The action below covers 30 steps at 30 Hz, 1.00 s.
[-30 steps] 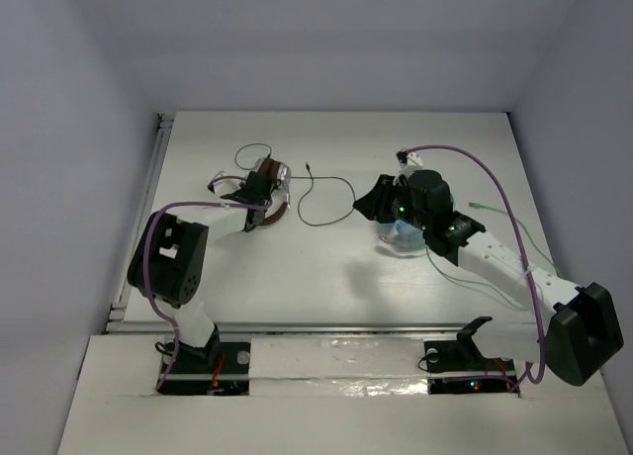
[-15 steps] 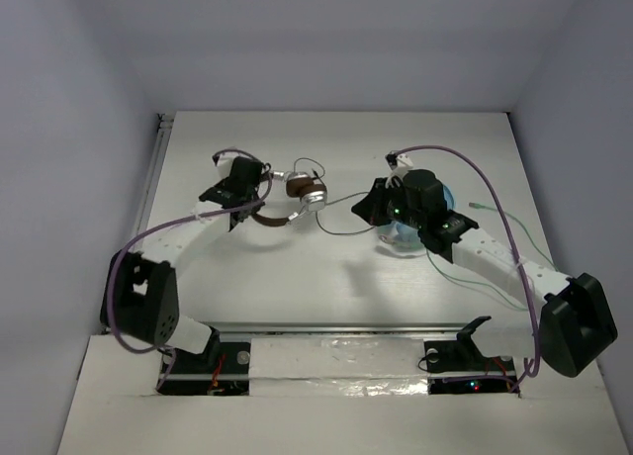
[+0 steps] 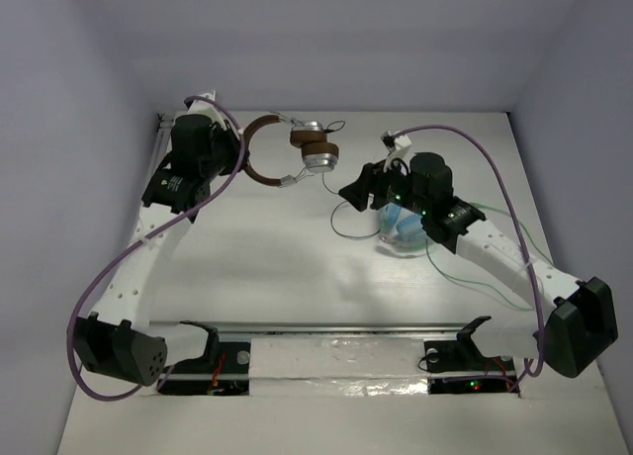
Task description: Wrap the headphones
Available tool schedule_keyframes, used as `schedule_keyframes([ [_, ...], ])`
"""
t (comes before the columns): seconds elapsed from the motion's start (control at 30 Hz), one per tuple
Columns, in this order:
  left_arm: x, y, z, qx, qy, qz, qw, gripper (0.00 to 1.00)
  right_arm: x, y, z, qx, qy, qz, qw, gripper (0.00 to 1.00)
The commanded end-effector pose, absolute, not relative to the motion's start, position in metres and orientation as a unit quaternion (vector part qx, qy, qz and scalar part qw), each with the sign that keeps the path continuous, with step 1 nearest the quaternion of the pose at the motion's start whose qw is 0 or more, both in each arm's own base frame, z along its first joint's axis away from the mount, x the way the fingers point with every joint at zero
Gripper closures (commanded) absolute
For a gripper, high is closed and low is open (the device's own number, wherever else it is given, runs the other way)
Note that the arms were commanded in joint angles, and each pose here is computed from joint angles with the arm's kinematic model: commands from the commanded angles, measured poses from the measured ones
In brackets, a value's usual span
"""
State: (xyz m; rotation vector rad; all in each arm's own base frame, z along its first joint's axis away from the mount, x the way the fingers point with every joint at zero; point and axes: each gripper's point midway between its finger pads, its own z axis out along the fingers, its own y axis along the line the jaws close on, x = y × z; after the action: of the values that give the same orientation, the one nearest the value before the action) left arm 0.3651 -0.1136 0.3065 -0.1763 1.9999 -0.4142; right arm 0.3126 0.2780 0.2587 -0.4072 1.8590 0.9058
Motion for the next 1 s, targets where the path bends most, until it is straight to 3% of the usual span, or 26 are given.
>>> schedule_keyframes([
  [0.0, 0.354, -0.132, 0.353, -0.021, 0.803, -0.256, 0.538, 1.00, 0.310, 0.285, 0.284, -0.220, 0.719, 0.381, 0.538, 0.34],
  [0.27, 0.339, -0.151, 0.385, 0.011, 0.775, -0.318, 0.546, 1.00, 0.353, 0.299, 0.267, -0.215, 0.724, 0.358, 0.549, 0.26],
  [0.47, 0.326, -0.158, 0.412, 0.021, 0.746, -0.365, 0.557, 1.00, 0.370, 0.305, 0.253, -0.208, 0.715, 0.384, 0.545, 0.26],
  [0.67, 0.324, -0.162, 0.410, 0.024, 0.743, -0.384, 0.548, 1.00, 0.379, 0.286, 0.257, -0.174, 0.708, 0.363, 0.580, 0.27],
  [0.83, 0.334, -0.154, 0.390, 0.002, 0.750, -0.374, 0.546, 1.00, 0.373, 0.275, 0.277, -0.183, 0.695, 0.344, 0.605, 0.21],
  [0.97, 0.334, -0.156, 0.389, 0.003, 0.751, -0.380, 0.539, 1.00, 0.369, 0.271, 0.291, -0.191, 0.686, 0.334, 0.617, 0.26],
])
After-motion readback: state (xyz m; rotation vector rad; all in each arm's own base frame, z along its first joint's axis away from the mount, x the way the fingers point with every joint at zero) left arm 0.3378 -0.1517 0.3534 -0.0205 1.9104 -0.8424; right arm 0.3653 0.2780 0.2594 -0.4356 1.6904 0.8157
